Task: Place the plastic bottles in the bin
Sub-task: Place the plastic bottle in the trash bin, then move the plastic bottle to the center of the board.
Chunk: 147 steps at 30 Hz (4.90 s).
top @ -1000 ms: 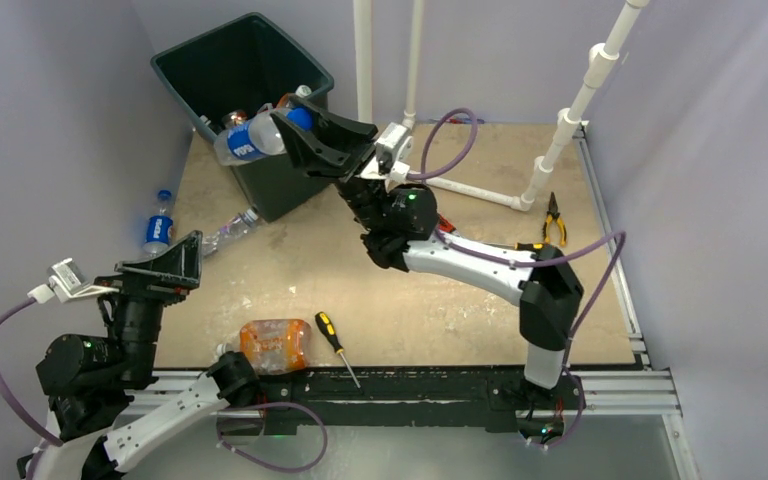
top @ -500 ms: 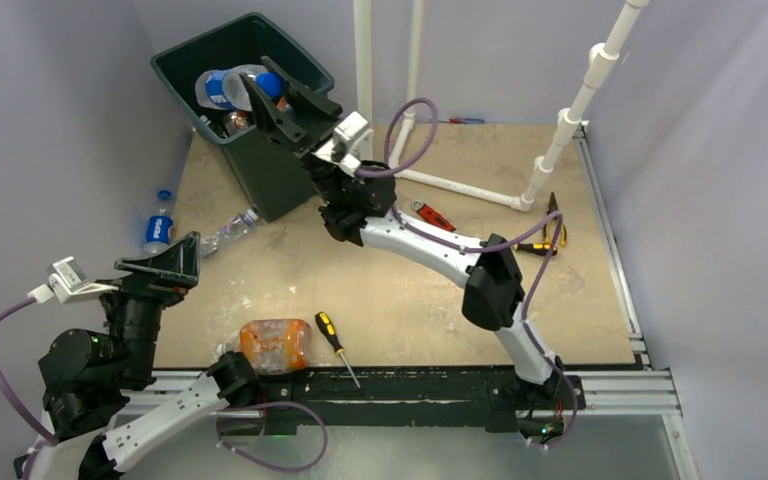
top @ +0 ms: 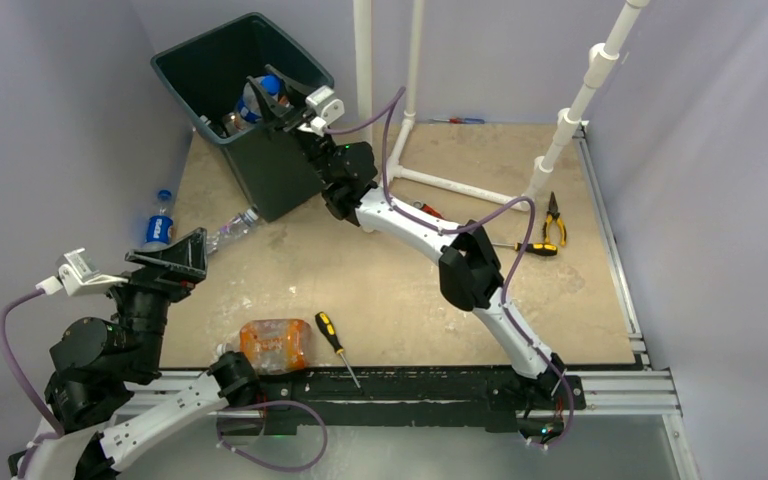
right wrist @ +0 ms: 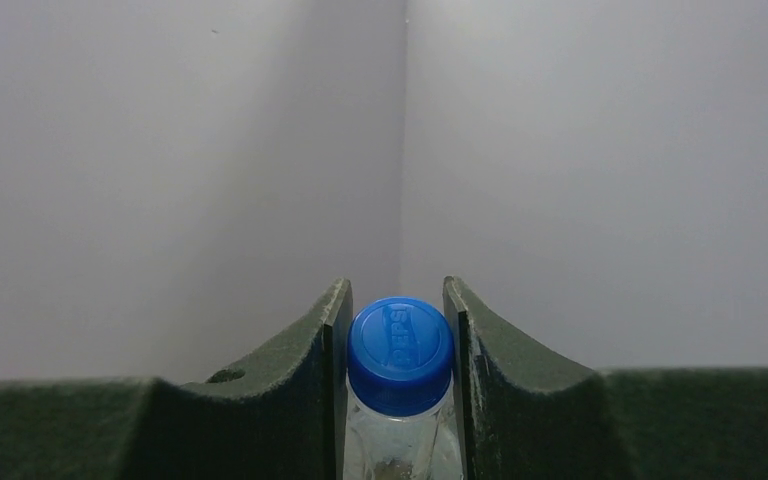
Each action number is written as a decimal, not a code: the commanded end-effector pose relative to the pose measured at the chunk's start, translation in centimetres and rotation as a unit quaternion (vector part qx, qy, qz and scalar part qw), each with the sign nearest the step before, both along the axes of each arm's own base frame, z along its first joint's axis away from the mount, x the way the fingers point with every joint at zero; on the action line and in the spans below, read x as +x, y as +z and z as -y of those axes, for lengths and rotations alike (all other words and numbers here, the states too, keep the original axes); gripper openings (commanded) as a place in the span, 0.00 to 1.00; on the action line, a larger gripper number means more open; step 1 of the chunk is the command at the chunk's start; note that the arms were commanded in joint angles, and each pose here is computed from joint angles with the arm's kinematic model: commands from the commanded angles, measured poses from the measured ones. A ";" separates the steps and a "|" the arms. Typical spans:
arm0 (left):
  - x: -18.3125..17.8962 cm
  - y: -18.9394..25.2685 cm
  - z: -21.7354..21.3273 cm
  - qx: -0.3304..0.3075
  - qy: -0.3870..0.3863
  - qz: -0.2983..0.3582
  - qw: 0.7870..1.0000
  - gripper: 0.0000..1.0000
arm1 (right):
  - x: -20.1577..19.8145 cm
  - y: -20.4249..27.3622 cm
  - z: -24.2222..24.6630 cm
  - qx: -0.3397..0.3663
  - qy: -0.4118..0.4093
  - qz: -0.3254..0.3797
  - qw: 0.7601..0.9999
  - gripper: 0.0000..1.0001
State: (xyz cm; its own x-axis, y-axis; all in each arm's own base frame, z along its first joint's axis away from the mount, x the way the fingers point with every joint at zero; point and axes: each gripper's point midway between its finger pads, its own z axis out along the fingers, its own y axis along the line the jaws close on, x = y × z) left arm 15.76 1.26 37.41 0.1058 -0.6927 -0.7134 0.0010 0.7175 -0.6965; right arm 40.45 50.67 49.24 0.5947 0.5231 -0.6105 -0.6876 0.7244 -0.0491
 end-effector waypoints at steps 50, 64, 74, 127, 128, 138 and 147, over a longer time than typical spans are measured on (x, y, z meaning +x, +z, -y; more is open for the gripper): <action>4.5 -12.1 5.4 0.125 0.076 -0.220 0.964 0.99 | -25.3 -30.4 9.9 -0.392 0.292 -0.357 0.796 0.99; 1.9 -12.2 2.9 0.045 0.060 -0.204 0.976 0.99 | -27.0 -33.7 2.2 -0.431 0.324 -0.325 0.777 0.99; 1.3 -12.4 2.2 0.038 0.059 -0.205 0.976 0.98 | -27.9 -36.4 -1.1 -0.489 0.284 -0.302 0.767 0.99; 4.3 -23.0 10.5 0.029 -0.003 -0.281 0.959 0.99 | -17.3 -39.1 7.9 -0.431 0.151 -0.470 0.755 0.99; 4.4 -23.5 10.8 0.024 -0.005 -0.283 0.959 0.99 | -17.3 -39.1 7.9 -0.431 0.155 -0.471 0.754 0.99; 4.3 -29.8 12.1 0.030 0.000 -0.335 0.942 0.96 | -17.0 -41.3 10.4 -0.421 0.131 -0.518 0.733 0.99; 5.1 -34.2 12.9 -0.036 -0.018 -0.376 0.926 0.84 | -18.1 -41.5 11.1 -0.394 0.153 -0.533 0.733 0.97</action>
